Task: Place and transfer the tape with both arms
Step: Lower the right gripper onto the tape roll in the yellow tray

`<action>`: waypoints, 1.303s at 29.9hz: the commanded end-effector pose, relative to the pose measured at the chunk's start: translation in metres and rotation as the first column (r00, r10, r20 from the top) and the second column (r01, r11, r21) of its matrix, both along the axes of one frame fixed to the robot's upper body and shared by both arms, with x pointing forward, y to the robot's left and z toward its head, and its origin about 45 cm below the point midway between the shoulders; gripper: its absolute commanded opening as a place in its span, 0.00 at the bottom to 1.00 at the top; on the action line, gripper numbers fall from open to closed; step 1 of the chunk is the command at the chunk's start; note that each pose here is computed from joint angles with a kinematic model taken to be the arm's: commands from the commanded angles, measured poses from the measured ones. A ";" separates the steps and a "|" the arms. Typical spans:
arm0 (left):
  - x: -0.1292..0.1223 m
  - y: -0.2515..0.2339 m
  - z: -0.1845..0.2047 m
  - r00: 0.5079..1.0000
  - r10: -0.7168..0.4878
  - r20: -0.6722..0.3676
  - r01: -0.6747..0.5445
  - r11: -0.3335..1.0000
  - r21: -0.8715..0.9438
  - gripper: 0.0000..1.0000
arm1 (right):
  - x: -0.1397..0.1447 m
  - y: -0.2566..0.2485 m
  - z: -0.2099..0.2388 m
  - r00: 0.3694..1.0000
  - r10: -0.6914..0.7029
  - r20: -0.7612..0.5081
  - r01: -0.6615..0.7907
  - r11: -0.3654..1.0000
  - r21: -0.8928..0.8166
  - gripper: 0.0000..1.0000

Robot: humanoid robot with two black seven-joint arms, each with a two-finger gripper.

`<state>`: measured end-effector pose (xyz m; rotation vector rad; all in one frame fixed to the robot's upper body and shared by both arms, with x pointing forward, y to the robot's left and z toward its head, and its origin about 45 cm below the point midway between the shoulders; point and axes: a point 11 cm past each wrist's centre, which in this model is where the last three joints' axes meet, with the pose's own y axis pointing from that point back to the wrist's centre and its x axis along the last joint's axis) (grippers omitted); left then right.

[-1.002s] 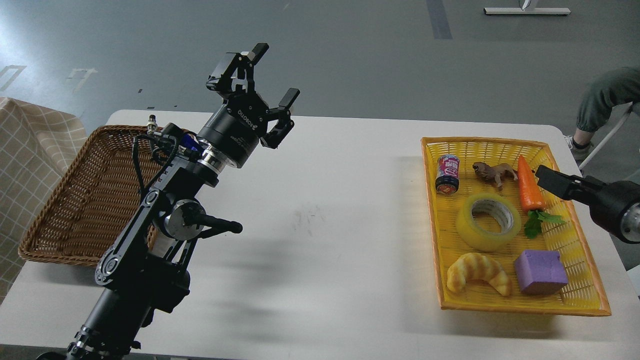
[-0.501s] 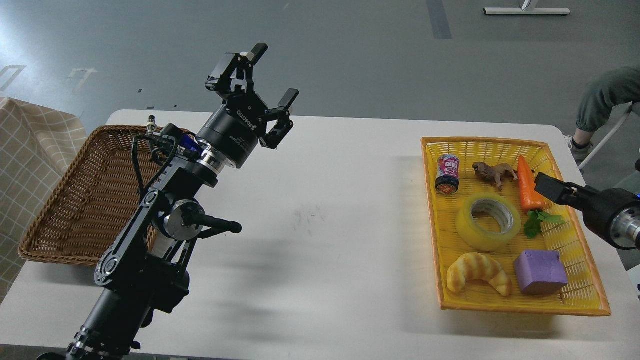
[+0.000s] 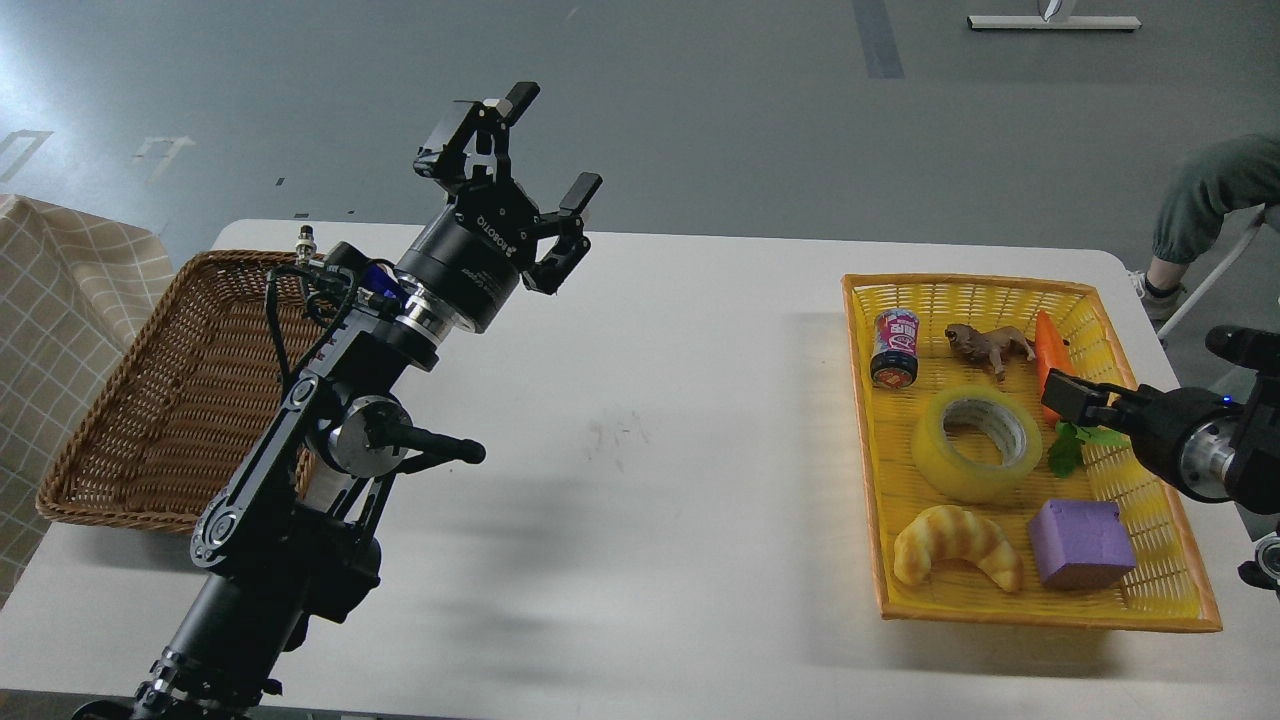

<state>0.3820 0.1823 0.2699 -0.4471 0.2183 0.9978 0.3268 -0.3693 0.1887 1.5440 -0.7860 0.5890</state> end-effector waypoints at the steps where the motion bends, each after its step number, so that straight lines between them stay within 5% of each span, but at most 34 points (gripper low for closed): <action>1: -0.001 0.000 -0.001 1.000 -0.001 -0.002 0.001 1.000 0.000 0.98 | -0.003 0.004 -0.005 1.000 0.019 -0.016 -0.019 1.000 0.003 0.90; 11: -0.001 0.001 0.000 1.000 0.000 0.003 0.000 1.000 -0.001 0.98 | 0.014 0.017 0.014 0.995 0.092 0.046 -0.094 0.995 0.041 0.85; 39: -0.001 0.005 0.000 1.000 0.009 0.004 -0.009 1.000 -0.007 0.98 | -0.004 0.014 -0.029 0.990 0.117 -0.084 -0.119 0.993 -0.012 0.87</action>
